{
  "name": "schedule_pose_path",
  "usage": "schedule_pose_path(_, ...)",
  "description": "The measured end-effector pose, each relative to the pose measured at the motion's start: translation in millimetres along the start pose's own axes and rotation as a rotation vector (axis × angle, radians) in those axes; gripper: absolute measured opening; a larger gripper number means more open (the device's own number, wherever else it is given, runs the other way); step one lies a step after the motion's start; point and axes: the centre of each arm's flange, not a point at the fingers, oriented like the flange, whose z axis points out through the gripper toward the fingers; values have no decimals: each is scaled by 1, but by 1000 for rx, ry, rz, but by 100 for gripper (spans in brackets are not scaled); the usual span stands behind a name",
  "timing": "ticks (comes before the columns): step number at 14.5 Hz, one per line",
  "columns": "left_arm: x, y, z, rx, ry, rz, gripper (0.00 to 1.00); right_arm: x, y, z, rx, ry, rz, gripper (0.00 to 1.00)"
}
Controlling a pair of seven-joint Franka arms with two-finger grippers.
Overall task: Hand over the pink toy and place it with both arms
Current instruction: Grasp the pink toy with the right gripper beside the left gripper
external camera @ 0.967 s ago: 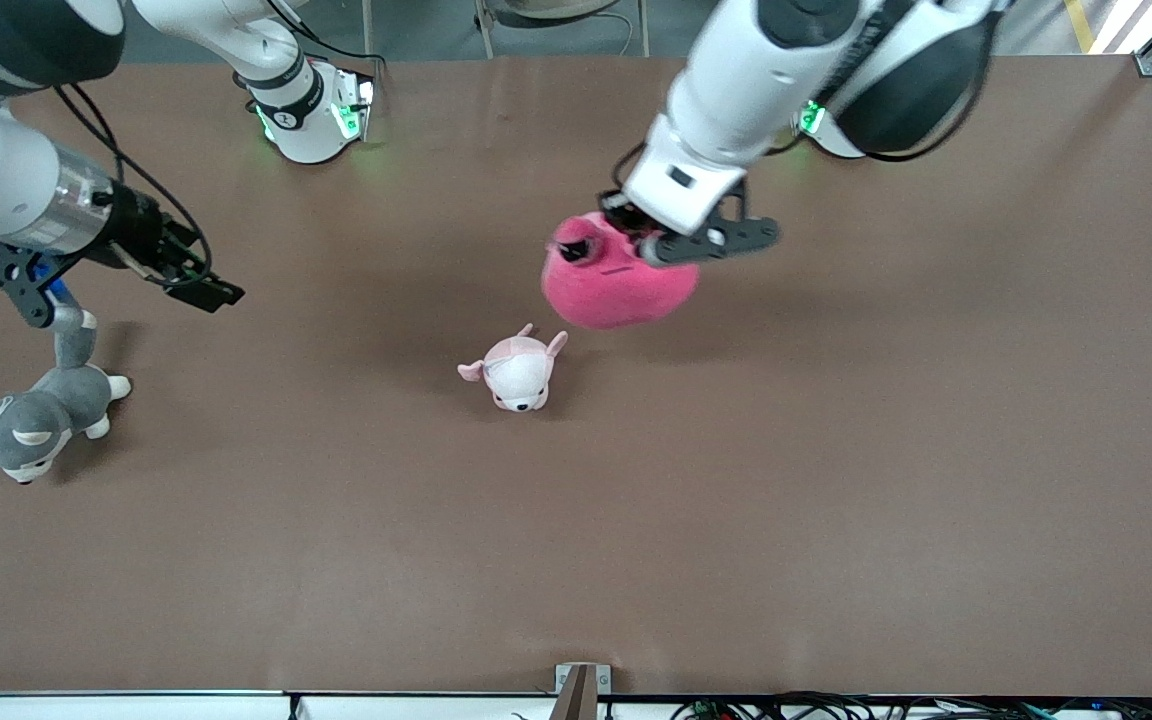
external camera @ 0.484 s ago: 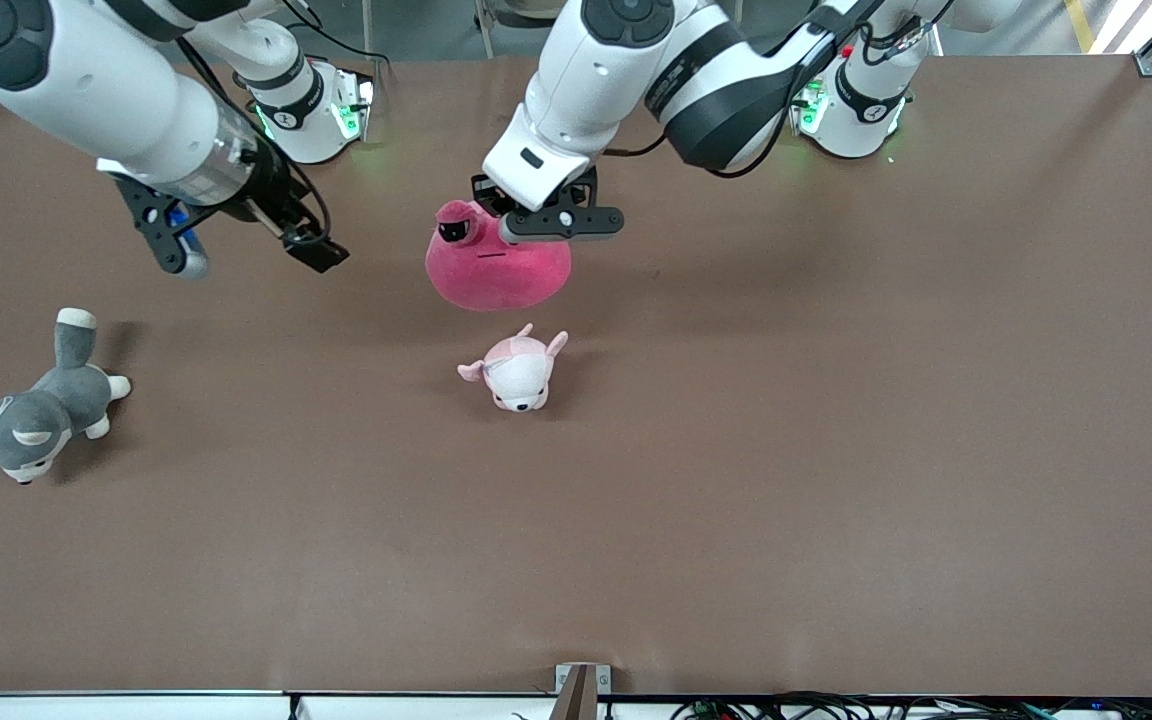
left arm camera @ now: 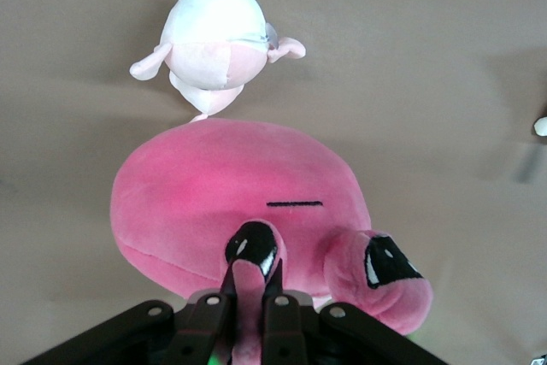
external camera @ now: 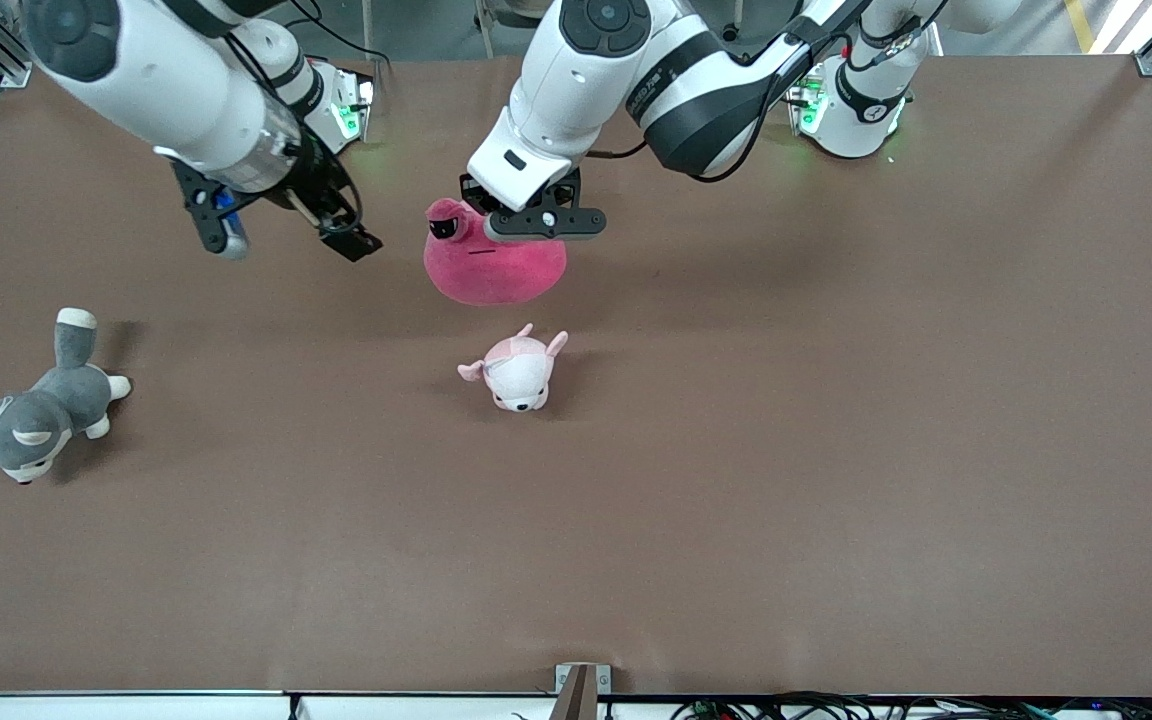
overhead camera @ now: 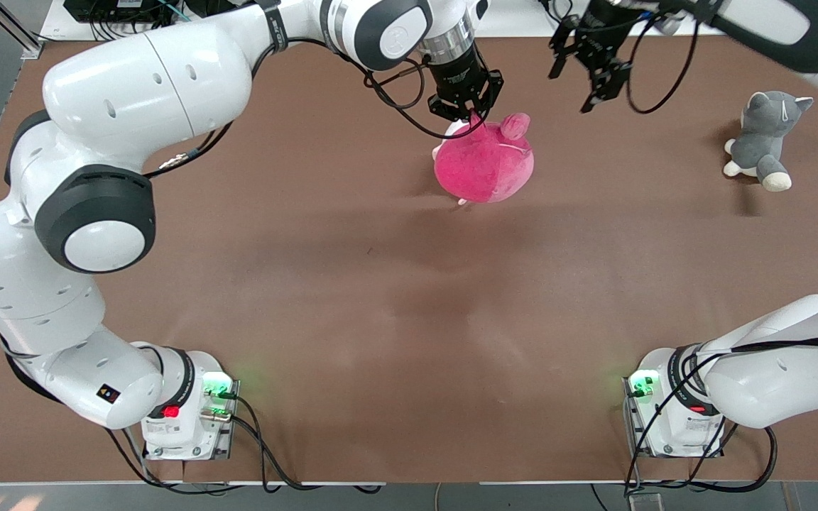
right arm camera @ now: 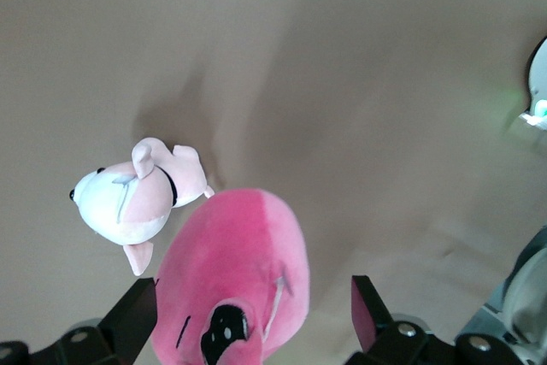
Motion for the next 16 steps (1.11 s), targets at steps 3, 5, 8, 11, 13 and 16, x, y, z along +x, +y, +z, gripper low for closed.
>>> schedule_pose_path(3,0,0,-1,-2,1,0,12,-23,-4,24,26,5,29,100)
schedule_pose_path(5,0,1,-1,-2,1,0,12,-33,-4,35,37,7,42,100)
schedule_pose_path(8,0,1,-2,-3,2,0,11,-48,-4,42,47,8,45,100)
schedule_pose_path(11,1,1,-3,-5,3,0,11,-53,-3,45,45,9,40,98)
schedule_pose_path(13,2,1,-4,-7,6,-1,11,-54,-3,46,43,9,39,92)
schedule_pose_path(16,3,1,-5,-8,7,-2,11,-55,-3,46,42,9,37,61)
